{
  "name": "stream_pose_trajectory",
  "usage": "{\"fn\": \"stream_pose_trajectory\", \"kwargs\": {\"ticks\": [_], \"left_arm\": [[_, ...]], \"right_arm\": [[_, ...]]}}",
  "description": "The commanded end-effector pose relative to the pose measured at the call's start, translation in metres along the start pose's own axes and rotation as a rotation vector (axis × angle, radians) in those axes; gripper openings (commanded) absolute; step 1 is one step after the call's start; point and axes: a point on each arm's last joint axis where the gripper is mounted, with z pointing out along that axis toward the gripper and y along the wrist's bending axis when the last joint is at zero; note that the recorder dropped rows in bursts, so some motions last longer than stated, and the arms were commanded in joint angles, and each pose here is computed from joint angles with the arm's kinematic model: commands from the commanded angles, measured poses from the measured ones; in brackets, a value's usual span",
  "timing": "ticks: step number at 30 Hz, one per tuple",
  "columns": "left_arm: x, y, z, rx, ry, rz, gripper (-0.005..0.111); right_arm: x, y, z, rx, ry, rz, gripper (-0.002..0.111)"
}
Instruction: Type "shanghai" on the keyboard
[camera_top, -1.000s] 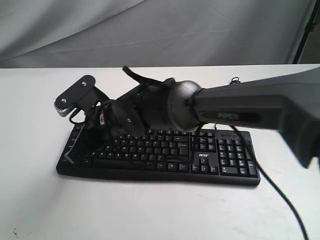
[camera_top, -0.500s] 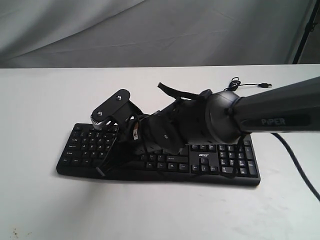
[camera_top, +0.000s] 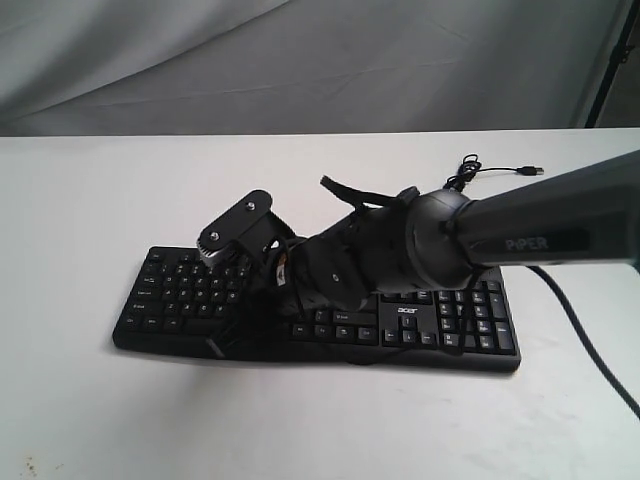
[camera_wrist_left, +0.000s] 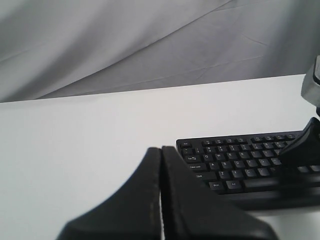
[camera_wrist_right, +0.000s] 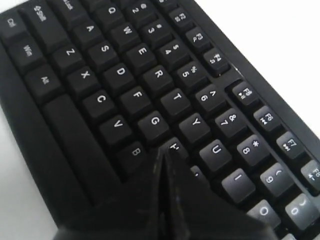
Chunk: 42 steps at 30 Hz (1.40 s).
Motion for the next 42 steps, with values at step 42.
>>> {"fn": "stream_pose_trajectory", "kwargs": {"ticks": [42], "left_arm": [[0.001,0.000,0.000,0.003,-0.002,-0.001,0.000]], "right_arm": [[-0.019,0.000,-0.025,0.004,-0.079,0.000,0.000]]}}
